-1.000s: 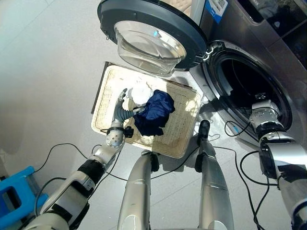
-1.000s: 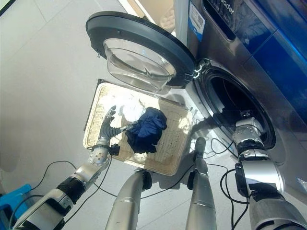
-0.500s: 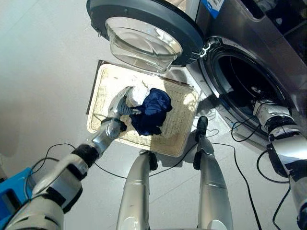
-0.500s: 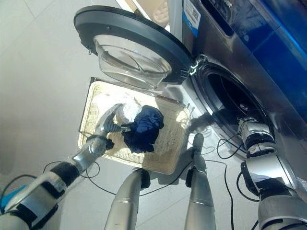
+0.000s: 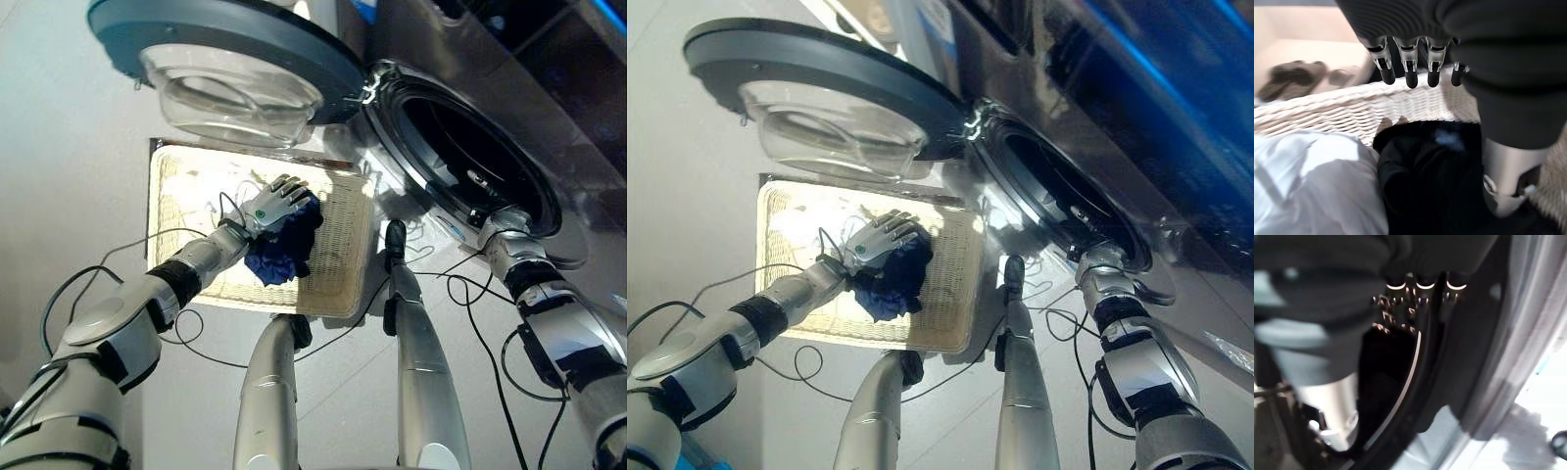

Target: Put the clothes into the washing machine.

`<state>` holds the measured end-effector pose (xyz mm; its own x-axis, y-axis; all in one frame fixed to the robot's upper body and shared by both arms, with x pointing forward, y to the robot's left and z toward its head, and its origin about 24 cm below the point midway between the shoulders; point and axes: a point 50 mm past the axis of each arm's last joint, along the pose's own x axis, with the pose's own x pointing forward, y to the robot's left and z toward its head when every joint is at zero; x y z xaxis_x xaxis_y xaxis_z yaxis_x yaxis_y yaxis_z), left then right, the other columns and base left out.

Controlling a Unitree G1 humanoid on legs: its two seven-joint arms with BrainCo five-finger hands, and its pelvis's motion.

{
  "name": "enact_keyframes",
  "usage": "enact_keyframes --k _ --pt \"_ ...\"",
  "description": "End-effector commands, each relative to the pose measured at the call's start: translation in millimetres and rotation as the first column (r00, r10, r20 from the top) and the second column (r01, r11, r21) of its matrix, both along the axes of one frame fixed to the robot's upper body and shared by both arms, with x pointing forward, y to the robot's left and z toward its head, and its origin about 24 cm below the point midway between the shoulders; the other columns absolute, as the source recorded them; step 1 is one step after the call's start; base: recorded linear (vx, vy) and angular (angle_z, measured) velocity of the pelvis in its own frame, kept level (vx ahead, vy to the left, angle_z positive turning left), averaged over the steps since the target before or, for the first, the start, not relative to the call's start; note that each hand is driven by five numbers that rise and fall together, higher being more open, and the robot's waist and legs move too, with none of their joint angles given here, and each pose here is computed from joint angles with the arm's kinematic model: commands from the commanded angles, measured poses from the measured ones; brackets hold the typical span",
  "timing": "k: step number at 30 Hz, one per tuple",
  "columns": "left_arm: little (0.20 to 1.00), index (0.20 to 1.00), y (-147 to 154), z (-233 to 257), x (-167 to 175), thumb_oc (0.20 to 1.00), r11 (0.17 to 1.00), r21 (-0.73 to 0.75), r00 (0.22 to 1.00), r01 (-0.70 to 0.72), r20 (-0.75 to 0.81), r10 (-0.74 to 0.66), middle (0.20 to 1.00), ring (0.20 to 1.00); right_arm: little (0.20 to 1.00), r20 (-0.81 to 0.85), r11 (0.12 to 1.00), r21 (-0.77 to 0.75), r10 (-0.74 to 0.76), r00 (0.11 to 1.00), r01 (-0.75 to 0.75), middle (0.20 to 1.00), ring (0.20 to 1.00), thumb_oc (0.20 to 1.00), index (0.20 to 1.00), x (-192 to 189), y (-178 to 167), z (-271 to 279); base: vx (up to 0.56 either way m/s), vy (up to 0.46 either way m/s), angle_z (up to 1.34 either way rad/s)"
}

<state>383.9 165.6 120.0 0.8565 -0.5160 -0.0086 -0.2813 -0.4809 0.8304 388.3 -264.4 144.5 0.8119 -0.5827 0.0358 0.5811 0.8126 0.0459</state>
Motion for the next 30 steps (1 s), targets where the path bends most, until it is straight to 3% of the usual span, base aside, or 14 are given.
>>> enact_keyframes --k 1,7,9,17,25,30 --pt "1.0 1.0 14.0 -9.3 -4.0 1.0 0.994 0.111 1.0 0.02 -0.01 -0.019 1.0 1.0 1.0 0.044 0.998 0.017 -0.068 0.997 0.067 1.0 1.0 1.0 1.0 -10.7 -13.6 -6.4 -0.01 0.022 -0.05" --pt "1.0 1.0 14.3 -17.8 -4.8 1.0 0.973 0.23 0.999 0.016 -0.051 -0.004 1.0 1.0 1.0 0.075 0.998 0.064 -0.02 0.997 0.015 1.0 1.0 1.0 1.0 -10.1 -2.6 -9.2 -0.02 0.005 -0.06" --pt "1.0 1.0 17.5 -21.5 -3.2 1.0 0.931 0.364 0.994 -0.02 -0.092 0.057 1.0 1.0 1.0 0.126 0.996 0.086 -0.003 0.992 -0.008 1.0 1.0 1.0 1.0 -8.7 2.7 -2.8 -0.05 -0.002 -0.06" --pt "1.0 1.0 15.6 -25.9 -1.4 1.0 0.825 0.565 0.982 -0.034 -0.133 0.132 1.0 1.0 1.0 0.282 0.979 0.164 0.07 0.957 -0.12 1.0 1.0 1.0 1.0 -5.7 29.6 19.8 -0.02 -0.034 -0.01" --pt "1.0 1.0 31.7 -39.2 -0.4 1.0 0.654 0.737 0.907 -0.172 -0.14 0.396 1.0 1.0 1.0 0.458 0.949 0.207 0.122 0.881 -0.239 1.0 1.0 1.0 1.0 -12.2 58.1 43.7 -0.02 -0.051 -0.04" --pt "1.0 1.0 39.5 -54.1 -7.0 1.0 0.602 0.776 0.877 -0.191 -0.141 0.46 1.0 1.0 1.0 0.55 0.926 0.23 0.129 0.825 -0.298 1.0 1.0 1.0 1.0 -20.2 62.9 51.7 -0.01 -0.045 -0.03"
